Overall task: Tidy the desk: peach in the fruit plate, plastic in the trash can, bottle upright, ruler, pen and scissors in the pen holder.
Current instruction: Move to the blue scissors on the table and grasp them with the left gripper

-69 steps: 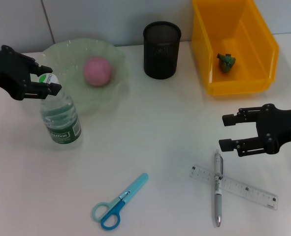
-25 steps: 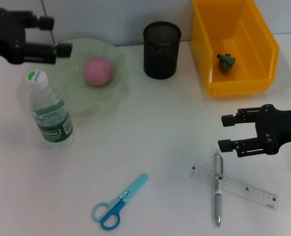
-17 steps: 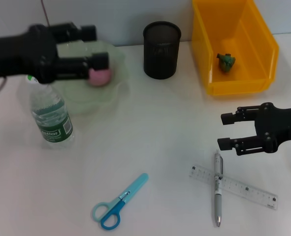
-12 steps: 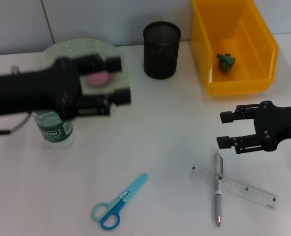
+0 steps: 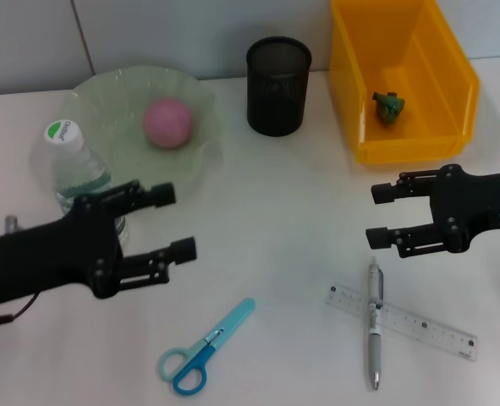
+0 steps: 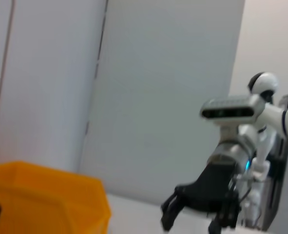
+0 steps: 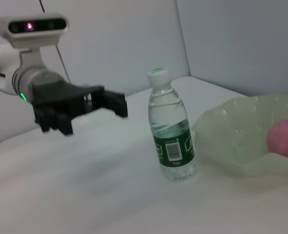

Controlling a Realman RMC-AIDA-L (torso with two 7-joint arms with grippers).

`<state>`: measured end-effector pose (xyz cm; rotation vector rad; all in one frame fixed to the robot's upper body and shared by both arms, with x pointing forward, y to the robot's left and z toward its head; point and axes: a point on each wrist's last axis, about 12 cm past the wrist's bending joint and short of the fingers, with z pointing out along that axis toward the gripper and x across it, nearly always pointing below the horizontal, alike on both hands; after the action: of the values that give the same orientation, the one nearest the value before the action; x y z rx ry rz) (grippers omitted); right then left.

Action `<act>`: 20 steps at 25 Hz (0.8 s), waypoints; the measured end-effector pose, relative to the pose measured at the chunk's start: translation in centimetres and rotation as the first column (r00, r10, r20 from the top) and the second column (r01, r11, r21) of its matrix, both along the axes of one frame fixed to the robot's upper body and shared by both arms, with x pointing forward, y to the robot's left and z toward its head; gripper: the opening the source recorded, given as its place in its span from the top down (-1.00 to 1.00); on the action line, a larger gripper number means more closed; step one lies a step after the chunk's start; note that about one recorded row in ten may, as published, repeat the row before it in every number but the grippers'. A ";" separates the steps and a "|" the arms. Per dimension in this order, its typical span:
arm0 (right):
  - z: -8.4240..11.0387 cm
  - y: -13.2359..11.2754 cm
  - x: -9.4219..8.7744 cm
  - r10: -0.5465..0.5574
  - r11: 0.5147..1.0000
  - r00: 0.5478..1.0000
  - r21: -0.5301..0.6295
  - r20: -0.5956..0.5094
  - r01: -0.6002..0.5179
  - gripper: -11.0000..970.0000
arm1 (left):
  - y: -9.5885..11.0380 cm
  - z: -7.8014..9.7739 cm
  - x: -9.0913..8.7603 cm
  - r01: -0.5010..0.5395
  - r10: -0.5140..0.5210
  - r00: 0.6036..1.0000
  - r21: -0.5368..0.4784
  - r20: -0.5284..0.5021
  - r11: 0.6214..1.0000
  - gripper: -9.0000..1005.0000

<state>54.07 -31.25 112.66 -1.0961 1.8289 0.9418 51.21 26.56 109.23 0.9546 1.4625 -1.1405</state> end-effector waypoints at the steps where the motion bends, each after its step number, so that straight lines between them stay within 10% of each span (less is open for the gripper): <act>1: 0.1 0.0 0.1 0.002 1.000 1.000 0.000 0.002 -0.002 -0.54 | 0.2 -0.3 -0.2 -0.010 0.010 1.000 0.017 -0.006 1.000 -0.62; 20: 0.4 0.2 0.7 -0.020 1.000 0.999 -0.006 -0.046 0.020 -0.53 | -1.0 -2.8 -0.1 0.130 -0.127 0.992 0.286 -0.028 0.950 -0.62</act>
<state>54.78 -31.04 113.10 -1.0654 1.8768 0.9580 51.12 25.58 106.40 1.2624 1.6222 -1.0421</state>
